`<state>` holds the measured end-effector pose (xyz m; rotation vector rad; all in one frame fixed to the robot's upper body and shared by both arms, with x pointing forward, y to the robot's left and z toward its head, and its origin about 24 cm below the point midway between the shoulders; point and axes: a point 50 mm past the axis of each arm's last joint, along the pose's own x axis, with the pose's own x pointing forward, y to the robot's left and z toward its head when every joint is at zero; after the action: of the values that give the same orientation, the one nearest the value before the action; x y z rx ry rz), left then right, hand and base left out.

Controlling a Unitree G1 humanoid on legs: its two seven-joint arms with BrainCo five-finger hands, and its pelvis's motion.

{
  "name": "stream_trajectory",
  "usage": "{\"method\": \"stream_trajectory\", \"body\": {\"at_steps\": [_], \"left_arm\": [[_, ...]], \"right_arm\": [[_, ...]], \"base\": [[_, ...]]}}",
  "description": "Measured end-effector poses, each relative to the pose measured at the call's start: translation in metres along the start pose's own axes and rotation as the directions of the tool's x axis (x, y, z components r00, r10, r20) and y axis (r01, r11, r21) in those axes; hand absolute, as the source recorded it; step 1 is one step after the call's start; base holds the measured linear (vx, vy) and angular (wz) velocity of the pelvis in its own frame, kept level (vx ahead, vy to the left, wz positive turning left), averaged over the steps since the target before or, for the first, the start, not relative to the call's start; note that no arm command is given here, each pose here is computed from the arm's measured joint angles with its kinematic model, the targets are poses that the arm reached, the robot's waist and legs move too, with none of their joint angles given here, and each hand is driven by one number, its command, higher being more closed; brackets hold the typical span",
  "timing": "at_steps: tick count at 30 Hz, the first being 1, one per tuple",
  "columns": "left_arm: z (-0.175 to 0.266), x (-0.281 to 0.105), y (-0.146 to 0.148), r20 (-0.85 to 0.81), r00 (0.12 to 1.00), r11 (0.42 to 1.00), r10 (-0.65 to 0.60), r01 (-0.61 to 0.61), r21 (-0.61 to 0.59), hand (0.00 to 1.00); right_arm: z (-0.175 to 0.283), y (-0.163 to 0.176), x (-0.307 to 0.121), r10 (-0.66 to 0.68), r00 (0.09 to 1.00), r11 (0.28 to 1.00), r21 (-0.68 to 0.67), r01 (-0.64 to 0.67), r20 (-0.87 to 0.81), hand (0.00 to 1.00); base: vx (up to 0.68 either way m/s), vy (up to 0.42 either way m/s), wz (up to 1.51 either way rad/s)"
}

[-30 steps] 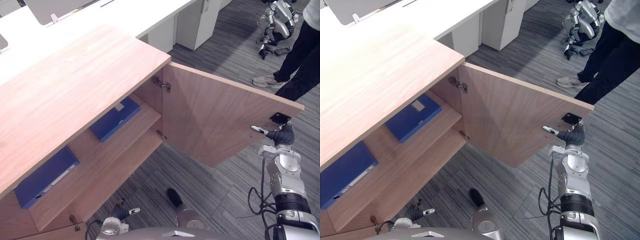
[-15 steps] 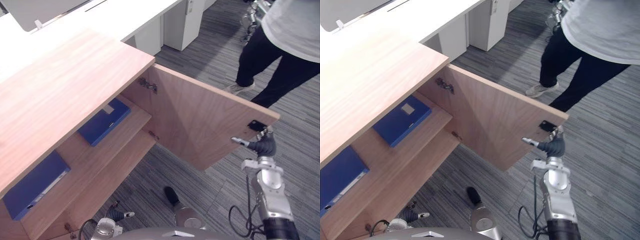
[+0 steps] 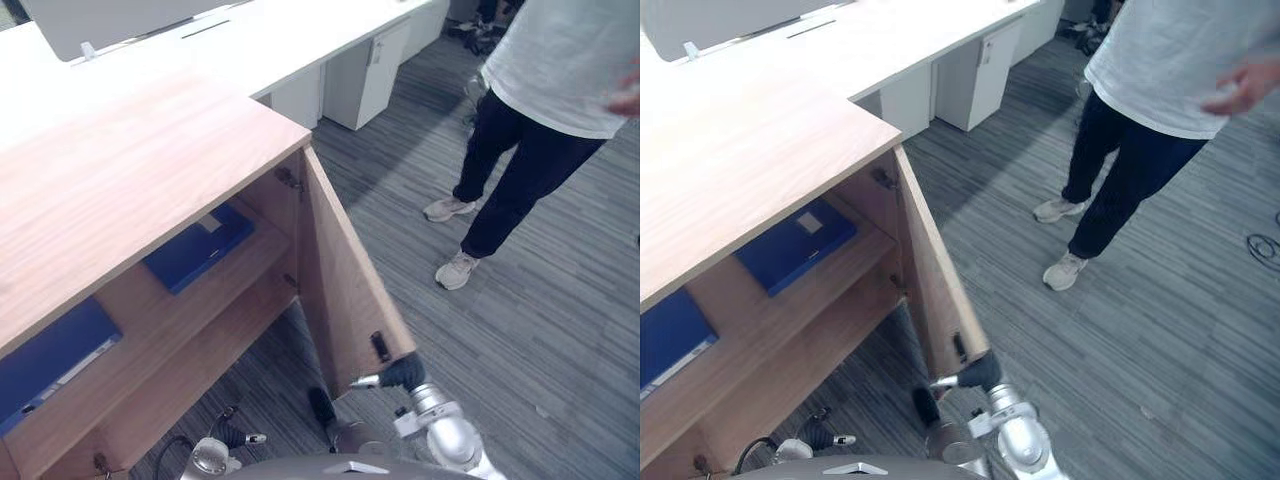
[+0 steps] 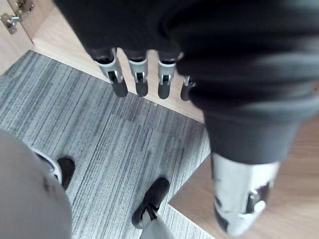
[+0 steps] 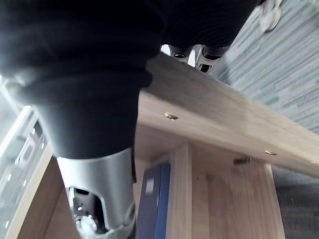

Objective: Walk over to the cabinet, pick up the folder, carry it to the office cabinet, place the folder inside the office cabinet, then close the office cabinet door

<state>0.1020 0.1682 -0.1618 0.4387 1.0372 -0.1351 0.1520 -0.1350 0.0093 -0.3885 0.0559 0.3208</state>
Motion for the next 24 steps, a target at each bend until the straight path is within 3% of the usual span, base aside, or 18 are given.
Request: {"method": "stream_trajectory", "body": {"at_steps": [4,11,24], "left_arm": [[0.001,0.000,0.000,0.009,1.000,1.000,-0.001,0.000,0.017,0.00],[0.004,0.000,0.010,0.040,0.999,0.999,0.023,-0.025,0.041,0.00],[0.008,0.001,0.026,0.043,0.992,0.992,0.118,-0.116,-0.054,0.00]], "right_arm": [[0.009,0.019,0.005,0.092,0.995,0.995,0.026,-0.093,0.043,0.00],[0.024,0.027,0.025,0.105,0.987,0.994,0.015,-0.108,0.124,0.00],[-0.016,0.020,0.061,0.063,0.997,0.998,-0.028,-0.064,-0.040,0.00]], "base": [[-0.02,0.011,0.56],[-0.01,0.024,0.58],[0.00,0.016,0.47]]}}
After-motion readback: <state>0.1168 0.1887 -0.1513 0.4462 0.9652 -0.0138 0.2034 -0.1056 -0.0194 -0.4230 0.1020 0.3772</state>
